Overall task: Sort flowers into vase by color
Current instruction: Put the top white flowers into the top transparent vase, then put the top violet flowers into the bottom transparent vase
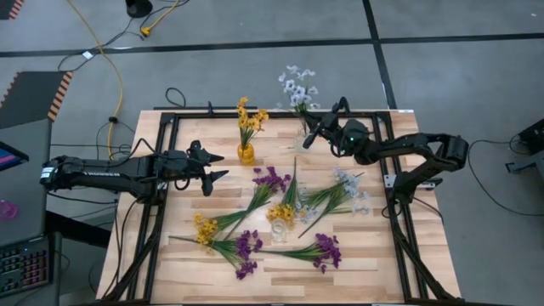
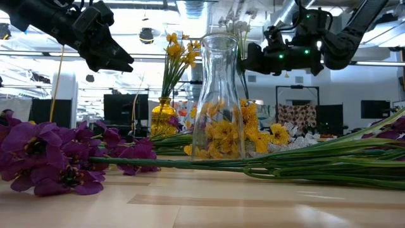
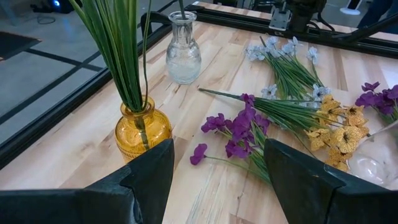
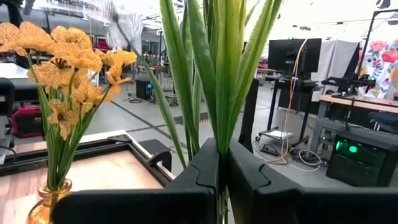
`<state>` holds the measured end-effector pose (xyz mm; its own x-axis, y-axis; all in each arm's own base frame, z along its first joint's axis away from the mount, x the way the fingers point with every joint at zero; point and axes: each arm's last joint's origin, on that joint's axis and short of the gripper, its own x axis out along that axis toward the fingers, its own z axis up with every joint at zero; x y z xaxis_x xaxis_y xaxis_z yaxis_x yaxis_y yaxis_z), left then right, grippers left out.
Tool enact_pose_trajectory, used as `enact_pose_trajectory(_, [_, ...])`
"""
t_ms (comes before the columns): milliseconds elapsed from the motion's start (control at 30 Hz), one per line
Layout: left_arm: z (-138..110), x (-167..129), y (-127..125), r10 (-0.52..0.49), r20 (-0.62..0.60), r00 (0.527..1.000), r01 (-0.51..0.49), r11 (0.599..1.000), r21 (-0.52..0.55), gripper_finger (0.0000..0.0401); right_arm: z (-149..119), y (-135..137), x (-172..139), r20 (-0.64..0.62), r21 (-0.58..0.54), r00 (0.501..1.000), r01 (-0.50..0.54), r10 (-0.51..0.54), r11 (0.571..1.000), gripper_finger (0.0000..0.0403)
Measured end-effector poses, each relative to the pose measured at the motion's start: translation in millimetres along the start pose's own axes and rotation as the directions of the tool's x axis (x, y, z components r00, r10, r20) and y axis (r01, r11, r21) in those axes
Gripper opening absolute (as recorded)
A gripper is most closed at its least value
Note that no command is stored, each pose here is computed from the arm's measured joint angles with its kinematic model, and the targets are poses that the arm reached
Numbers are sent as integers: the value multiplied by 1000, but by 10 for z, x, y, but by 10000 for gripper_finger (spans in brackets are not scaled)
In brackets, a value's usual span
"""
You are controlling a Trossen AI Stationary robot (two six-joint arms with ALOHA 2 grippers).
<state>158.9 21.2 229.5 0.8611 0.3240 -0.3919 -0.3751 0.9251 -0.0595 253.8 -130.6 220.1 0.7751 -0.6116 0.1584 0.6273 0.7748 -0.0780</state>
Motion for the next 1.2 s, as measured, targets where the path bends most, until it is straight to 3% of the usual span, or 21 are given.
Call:
enact_pose_trajectory(267, [0,0,0,0,0,1000,0,1000,0,236,-23,3,0,-23,-7,1000,-3,3,1000,43])
enact_pose_trajectory(400, [0,0,0,0,0,1000,0,1000,0,236,-25,3,0,-26,-82,1000,-5,3,997,55])
enact_pose_trajectory(733, [0,0,0,0,0,1000,0,1000,0,236,-58,-18,-5,-67,-115,993,92,-100,989,146])
enact_pose_trajectory(967, [0,0,0,0,0,1000,0,1000,1,236,-108,6,-13,-118,-91,989,79,-90,993,213])
enact_pose_trajectory(1200, [0,0,0,0,0,1000,0,1000,0,236,-57,-17,-69,-179,-91,979,87,-103,992,244])
